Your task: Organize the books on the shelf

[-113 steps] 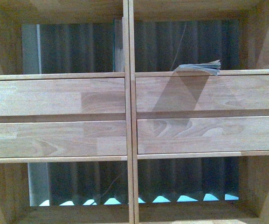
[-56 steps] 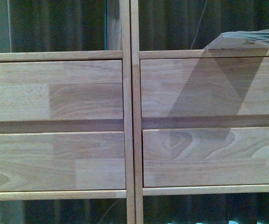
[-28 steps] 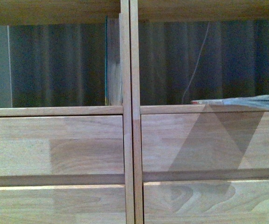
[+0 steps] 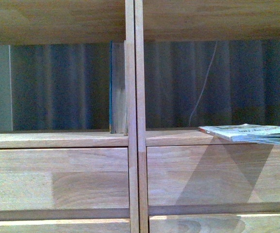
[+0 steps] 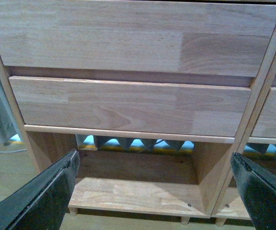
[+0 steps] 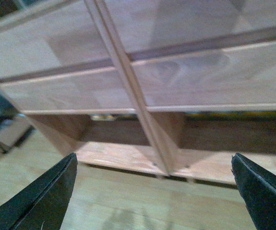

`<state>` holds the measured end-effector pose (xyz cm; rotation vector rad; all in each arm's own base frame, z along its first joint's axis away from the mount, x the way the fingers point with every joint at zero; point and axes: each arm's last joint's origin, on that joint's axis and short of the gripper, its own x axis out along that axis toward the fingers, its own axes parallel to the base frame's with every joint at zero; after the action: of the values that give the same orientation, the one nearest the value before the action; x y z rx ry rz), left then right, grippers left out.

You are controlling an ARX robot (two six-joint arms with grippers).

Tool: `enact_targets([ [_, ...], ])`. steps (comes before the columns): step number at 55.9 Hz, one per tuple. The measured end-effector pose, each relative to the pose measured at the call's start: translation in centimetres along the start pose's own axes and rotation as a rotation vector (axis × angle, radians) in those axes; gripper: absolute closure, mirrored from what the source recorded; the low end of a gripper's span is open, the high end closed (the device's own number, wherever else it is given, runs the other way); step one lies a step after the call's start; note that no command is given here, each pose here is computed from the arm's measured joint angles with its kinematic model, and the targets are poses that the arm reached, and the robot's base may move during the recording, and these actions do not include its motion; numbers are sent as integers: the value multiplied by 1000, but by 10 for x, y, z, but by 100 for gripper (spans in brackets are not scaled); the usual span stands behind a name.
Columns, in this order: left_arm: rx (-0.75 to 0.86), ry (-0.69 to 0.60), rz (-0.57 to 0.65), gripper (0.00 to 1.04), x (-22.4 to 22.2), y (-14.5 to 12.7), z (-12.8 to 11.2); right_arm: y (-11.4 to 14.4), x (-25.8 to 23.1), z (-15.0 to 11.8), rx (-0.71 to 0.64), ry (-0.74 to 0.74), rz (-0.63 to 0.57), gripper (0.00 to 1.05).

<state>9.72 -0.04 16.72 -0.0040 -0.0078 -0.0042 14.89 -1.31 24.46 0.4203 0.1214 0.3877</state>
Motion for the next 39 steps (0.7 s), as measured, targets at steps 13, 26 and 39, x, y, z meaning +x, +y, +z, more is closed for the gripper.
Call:
enact_targets([
  [13,0,0,0,7,0,0,0,-17,87,59,537,-148,-58,7],
  [26,0,0,0,7,0,0,0,-15,131,66,782,-193,-41,7],
  [39,0,0,0,7,0,0,0,-30,161,55,908,-205,-114,7],
])
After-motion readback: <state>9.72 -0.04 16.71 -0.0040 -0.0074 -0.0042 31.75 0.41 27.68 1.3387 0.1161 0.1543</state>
